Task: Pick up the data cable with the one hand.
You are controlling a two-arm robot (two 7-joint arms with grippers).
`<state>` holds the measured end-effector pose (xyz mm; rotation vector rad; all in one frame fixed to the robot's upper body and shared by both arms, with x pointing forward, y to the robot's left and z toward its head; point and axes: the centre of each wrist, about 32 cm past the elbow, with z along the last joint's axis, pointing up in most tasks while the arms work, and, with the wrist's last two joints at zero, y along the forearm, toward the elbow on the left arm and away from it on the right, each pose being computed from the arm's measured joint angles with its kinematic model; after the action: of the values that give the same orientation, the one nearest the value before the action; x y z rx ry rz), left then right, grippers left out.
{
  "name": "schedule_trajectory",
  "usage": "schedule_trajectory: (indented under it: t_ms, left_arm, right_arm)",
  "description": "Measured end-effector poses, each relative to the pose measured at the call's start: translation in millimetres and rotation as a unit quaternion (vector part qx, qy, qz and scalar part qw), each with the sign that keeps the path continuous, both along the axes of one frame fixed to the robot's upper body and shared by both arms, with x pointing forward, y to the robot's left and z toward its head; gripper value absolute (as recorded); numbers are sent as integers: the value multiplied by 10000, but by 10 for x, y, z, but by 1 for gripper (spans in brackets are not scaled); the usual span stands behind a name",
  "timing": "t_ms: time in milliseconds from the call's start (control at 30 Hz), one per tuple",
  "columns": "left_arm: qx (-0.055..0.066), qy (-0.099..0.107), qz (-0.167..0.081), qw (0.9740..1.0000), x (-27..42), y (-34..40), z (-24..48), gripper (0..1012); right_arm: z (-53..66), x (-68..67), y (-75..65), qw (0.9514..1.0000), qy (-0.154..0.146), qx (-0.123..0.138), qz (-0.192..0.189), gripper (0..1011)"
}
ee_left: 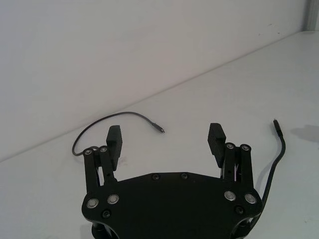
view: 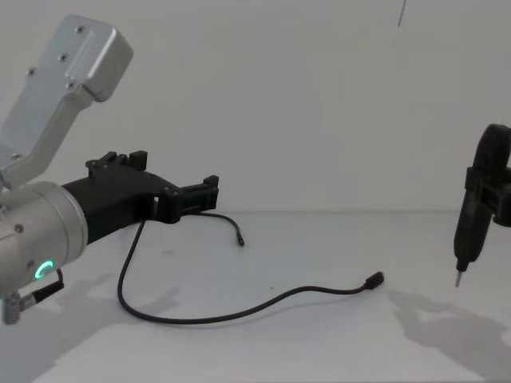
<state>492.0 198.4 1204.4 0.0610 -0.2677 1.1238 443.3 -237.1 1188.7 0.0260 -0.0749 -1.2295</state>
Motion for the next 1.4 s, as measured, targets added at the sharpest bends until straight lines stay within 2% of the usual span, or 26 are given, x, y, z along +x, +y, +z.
schedule_trajectory:
  t_ms: [633,967,1133,1200,1267,1367,1400]
  left_arm:
    - [9,12,-29,10000,4,1,-1,1001]
    - [97,123,-416,9990,67,27,14,1001]
    - [167,237,-795,9964,132,46,28,1001]
    - [177,258,-841,9960,137,47,24,1001]
    - [220,327,-1059,9936,176,52,30,1001]
    - [251,384,-1208,9916,210,57,31,1001]
    - [280,427,-1332,9898,234,60,33,1001]
  right_arm:
    - [0,0,0,10000,0,0,0,269]
    - [0,0,0,10000,0,0,0,269]
    - [0,0,0,10000,0,0,0,269]
    - [0,0,0,10000,0,0,1,269]
    - [0,0,0,10000,0,0,0,269]
    - [0,0,0,10000,0,0,0,269]
    - [0,0,0,10000,0,0,0,269]
